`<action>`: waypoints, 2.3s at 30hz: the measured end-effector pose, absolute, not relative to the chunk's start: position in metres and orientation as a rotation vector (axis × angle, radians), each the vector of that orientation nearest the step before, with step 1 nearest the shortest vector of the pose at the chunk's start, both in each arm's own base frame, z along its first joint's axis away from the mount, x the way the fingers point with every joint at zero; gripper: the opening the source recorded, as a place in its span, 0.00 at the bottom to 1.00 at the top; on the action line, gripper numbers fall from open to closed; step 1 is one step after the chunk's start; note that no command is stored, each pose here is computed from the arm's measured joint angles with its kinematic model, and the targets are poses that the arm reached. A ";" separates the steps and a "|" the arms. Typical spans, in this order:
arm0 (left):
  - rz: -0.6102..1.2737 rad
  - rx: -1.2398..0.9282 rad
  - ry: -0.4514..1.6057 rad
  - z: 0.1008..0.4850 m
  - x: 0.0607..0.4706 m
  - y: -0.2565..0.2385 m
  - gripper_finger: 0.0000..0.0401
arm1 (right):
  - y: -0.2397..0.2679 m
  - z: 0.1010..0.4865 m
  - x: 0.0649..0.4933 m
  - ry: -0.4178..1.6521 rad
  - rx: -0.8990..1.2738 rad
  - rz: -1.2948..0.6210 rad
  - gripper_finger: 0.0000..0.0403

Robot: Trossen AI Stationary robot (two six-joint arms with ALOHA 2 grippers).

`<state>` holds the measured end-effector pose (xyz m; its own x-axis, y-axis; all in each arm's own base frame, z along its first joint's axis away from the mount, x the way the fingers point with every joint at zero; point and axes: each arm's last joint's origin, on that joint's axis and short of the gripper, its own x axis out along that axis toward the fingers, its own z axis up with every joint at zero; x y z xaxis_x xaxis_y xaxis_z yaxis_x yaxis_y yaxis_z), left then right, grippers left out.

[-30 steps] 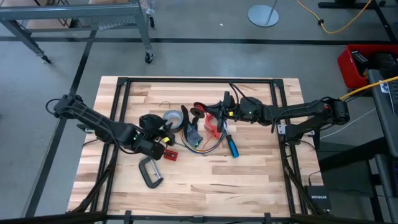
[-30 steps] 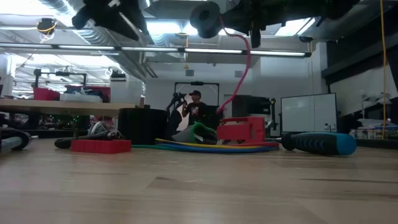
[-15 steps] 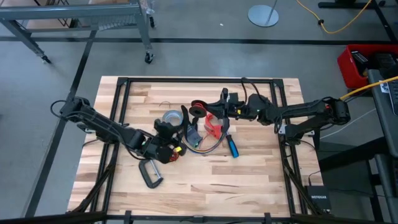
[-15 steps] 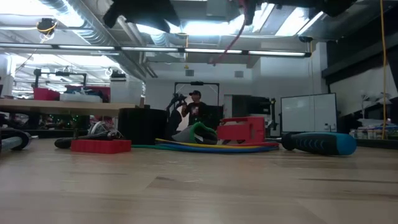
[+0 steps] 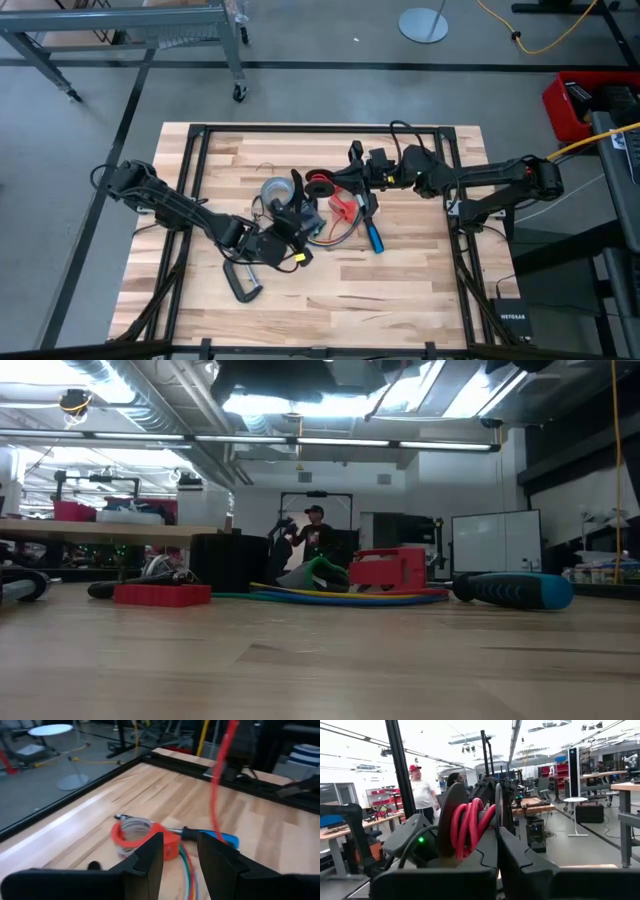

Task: Coil cords
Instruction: Coil the red wire cable onto the black spool

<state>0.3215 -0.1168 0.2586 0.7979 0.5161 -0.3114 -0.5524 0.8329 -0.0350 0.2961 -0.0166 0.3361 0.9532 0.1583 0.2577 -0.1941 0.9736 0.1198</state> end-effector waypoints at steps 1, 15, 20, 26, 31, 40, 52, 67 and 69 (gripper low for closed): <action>0.561 -0.126 0.296 0.259 0.322 -0.117 0.28 | -0.017 0.336 0.296 -0.249 0.144 0.182 0.00; 0.410 -0.236 0.306 0.263 0.334 -0.105 0.28 | -0.016 0.336 0.296 -0.254 0.128 0.194 0.00; 0.404 -0.268 0.325 0.254 0.341 -0.098 0.28 | -0.016 0.337 0.296 -0.260 0.126 0.199 0.00; 0.386 -0.267 0.322 0.241 0.352 -0.101 0.28 | -0.016 0.339 0.295 -0.285 0.122 0.201 0.00; 0.388 -0.278 0.322 0.240 0.352 -0.101 0.28 | -0.016 0.339 0.295 -0.281 0.122 0.201 0.00; 0.366 -0.280 0.324 0.241 0.353 -0.101 0.14 | -0.016 0.339 0.295 -0.284 0.122 0.201 0.00; 0.376 -0.314 0.316 0.241 0.353 -0.100 0.00 | -0.016 0.341 0.294 -0.302 0.120 0.203 0.00; 0.336 -0.327 0.332 0.241 0.354 -0.098 0.20 | -0.016 0.341 0.294 -0.303 0.122 0.203 0.00; 0.340 -0.328 0.331 0.241 0.355 -0.096 0.21 | -0.016 0.341 0.294 -0.303 0.122 0.203 0.00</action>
<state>0.3548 -0.0964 0.2408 0.8903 0.2689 -0.3675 -0.3747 0.8912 -0.2556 0.2944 -0.0159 0.3410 0.9342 0.1801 0.3080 -0.2166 0.9722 0.0885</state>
